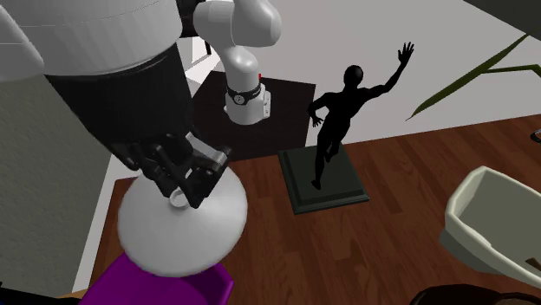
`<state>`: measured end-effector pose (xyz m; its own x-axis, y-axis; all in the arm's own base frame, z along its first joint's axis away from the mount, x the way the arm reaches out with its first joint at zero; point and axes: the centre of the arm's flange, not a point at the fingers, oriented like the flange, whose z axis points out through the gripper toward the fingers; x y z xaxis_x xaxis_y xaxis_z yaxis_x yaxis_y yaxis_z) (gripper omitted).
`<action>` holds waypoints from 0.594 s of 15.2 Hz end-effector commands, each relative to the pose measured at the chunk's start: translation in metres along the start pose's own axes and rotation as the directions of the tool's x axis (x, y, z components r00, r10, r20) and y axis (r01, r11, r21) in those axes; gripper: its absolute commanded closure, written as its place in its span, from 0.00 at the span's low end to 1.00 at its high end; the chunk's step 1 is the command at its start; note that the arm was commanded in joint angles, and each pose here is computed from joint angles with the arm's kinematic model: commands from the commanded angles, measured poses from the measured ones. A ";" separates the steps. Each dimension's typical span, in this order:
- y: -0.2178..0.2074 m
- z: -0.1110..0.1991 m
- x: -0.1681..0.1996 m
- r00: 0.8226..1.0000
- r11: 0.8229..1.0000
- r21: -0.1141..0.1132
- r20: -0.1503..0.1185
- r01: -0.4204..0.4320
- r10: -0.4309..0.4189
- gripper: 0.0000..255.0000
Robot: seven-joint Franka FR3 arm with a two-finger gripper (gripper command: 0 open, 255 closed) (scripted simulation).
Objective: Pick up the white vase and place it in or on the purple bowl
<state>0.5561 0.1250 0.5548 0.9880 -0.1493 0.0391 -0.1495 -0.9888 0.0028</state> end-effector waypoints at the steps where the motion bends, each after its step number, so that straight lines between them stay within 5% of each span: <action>1: 0.007 -0.003 0.026 1.000 1.000 0.000 -0.001 0.000 0.000 1.00; 9: 0.030 -0.004 0.098 1.000 1.000 0.000 -0.001 0.000 0.000 1.00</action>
<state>0.6441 0.0837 0.5658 0.9880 -0.1497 0.0392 -0.1500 -0.9887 0.0030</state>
